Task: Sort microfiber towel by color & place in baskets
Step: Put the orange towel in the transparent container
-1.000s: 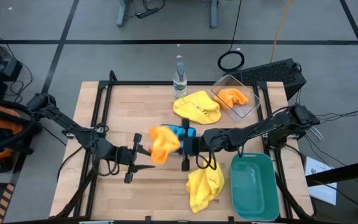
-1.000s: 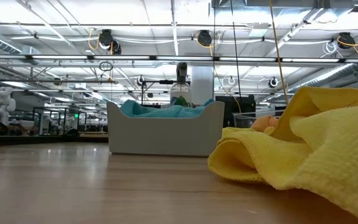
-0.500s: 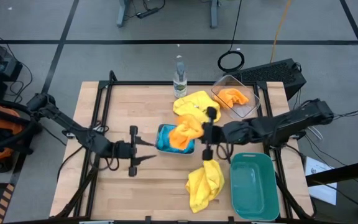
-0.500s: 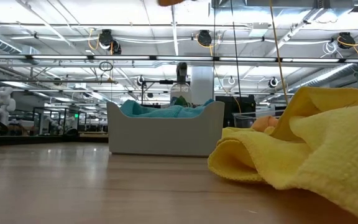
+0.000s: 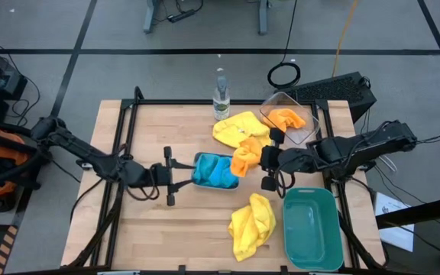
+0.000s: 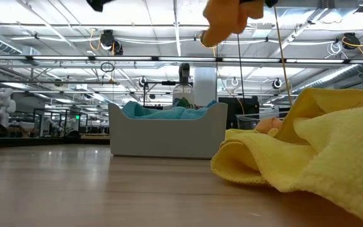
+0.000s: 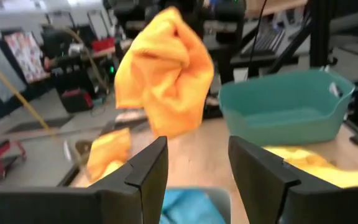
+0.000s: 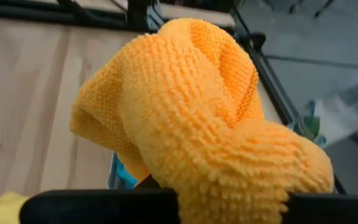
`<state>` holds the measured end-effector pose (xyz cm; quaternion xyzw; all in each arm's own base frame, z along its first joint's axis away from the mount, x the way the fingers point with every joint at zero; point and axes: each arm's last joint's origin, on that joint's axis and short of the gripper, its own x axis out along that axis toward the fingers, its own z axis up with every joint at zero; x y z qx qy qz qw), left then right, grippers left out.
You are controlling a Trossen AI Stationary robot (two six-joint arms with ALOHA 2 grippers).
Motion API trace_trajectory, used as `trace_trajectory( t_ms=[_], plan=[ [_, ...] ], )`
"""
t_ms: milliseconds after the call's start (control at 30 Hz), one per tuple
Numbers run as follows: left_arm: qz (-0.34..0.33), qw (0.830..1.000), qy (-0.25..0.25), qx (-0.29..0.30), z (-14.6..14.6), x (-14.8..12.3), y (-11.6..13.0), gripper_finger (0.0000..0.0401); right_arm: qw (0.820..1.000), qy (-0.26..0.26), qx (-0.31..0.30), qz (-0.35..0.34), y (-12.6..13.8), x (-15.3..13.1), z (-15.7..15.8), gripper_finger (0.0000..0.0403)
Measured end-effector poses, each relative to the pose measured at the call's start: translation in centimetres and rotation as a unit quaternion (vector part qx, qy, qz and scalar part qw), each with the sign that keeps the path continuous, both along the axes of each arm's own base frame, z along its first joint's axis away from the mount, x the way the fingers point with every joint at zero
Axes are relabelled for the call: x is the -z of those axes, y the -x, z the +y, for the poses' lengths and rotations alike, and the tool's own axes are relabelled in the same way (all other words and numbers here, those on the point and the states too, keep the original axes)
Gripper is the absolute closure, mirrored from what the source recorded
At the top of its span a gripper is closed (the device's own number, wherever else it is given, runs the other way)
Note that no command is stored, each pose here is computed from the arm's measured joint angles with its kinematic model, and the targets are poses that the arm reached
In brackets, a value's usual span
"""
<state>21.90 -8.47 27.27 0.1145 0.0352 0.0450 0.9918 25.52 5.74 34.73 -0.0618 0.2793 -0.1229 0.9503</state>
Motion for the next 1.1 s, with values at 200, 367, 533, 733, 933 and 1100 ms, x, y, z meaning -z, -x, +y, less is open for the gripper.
trace_trajectory(
  t_ms=[200,367,533,733,933,1100],
  plan=[
    [0.044,0.998,0.042,-0.013,0.5,1.0,-0.1,0.0225,0.999,-0.012,0.037,0.031,0.5,0.7,-0.2,0.0374],
    [0.080,0.991,0.107,0.012,0.2,1.8,0.1,0.0225,0.996,-0.026,0.074,0.045,0.9,1.1,-0.6,0.0374],
    [0.089,0.984,0.146,0.044,-0.8,1.9,0.5,0.0225,0.989,-0.050,0.118,0.068,1.3,1.6,-1.4,0.0374],
    [0.101,0.979,0.161,0.079,-2.5,2.2,1.2,0.0225,0.977,-0.064,0.175,0.104,2.1,2.2,-2.9,0.0374],
    [0.103,0.978,0.158,0.084,-3.6,2.4,1.5,0.0225,0.955,-0.032,0.269,0.119,4.2,1.8,-5.1,0.0374],
    [0.093,0.978,0.166,0.082,-3.8,2.4,1.4,0.0225,0.920,0.008,0.369,0.133,5.8,1.8,-7.5,0.0374]
  ],
)
